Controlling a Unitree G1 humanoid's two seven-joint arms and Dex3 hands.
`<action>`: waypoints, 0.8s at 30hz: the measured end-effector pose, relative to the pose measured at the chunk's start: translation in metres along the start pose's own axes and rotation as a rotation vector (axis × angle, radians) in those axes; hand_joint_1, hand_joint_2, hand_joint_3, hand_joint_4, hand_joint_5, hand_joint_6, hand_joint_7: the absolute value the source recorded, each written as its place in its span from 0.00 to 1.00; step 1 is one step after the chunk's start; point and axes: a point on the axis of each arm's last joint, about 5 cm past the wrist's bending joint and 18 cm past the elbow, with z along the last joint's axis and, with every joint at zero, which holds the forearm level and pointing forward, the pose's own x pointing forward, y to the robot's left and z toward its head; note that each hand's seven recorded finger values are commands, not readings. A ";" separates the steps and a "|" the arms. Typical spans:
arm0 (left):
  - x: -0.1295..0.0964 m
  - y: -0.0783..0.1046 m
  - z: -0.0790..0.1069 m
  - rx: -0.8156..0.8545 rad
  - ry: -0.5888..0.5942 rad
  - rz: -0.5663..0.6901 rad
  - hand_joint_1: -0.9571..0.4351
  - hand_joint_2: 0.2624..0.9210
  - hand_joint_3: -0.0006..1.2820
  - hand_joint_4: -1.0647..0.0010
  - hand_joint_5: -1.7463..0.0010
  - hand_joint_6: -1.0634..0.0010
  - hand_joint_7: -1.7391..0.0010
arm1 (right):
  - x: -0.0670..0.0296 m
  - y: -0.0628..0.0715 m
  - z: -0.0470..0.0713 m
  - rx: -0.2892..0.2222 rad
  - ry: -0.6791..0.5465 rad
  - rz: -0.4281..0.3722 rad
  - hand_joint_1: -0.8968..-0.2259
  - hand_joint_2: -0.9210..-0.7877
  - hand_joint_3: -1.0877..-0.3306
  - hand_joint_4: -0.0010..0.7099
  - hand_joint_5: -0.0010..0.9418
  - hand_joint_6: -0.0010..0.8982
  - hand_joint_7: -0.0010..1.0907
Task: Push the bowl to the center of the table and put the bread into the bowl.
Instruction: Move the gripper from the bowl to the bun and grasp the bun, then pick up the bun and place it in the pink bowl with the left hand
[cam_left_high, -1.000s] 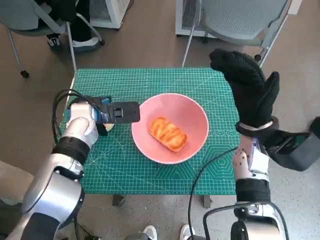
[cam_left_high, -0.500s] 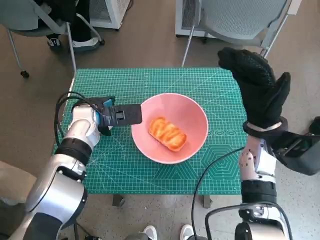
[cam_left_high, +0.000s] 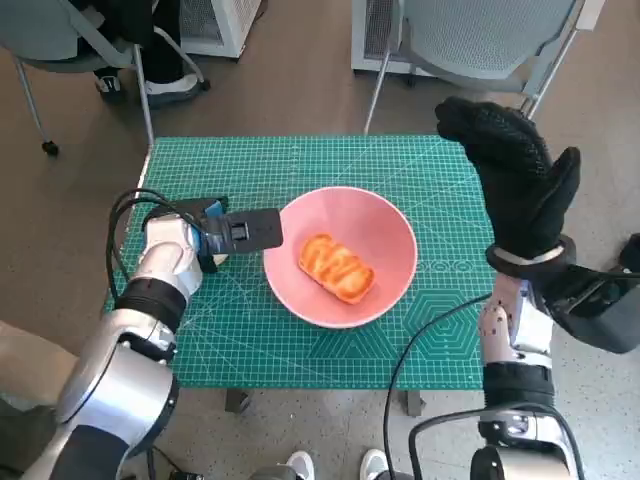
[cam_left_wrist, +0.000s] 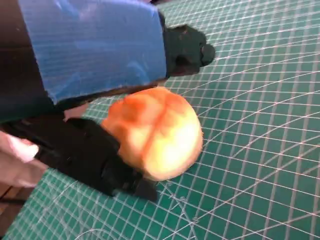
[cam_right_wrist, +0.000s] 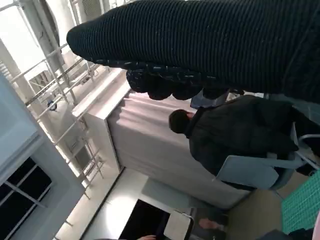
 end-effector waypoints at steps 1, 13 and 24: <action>0.000 0.000 0.000 0.003 0.006 -0.003 0.46 0.93 0.02 0.57 0.56 0.25 0.45 | 0.0000 0.000 0.000 0.000 0.000 0.000 0.28 0.00 0.29 0.18 0.01 0.11 0.36; 0.000 0.000 0.000 0.019 0.023 0.056 0.94 0.58 0.46 0.36 0.24 0.69 0.65 | 0.0001 0.000 0.000 0.002 0.002 0.001 0.27 0.00 0.29 0.19 0.01 0.11 0.35; 0.001 -0.001 -0.002 0.056 0.013 0.083 0.98 0.40 0.64 0.37 0.18 0.81 0.70 | -0.0004 0.001 -0.003 0.012 0.016 0.001 0.27 0.00 0.29 0.19 0.01 0.11 0.34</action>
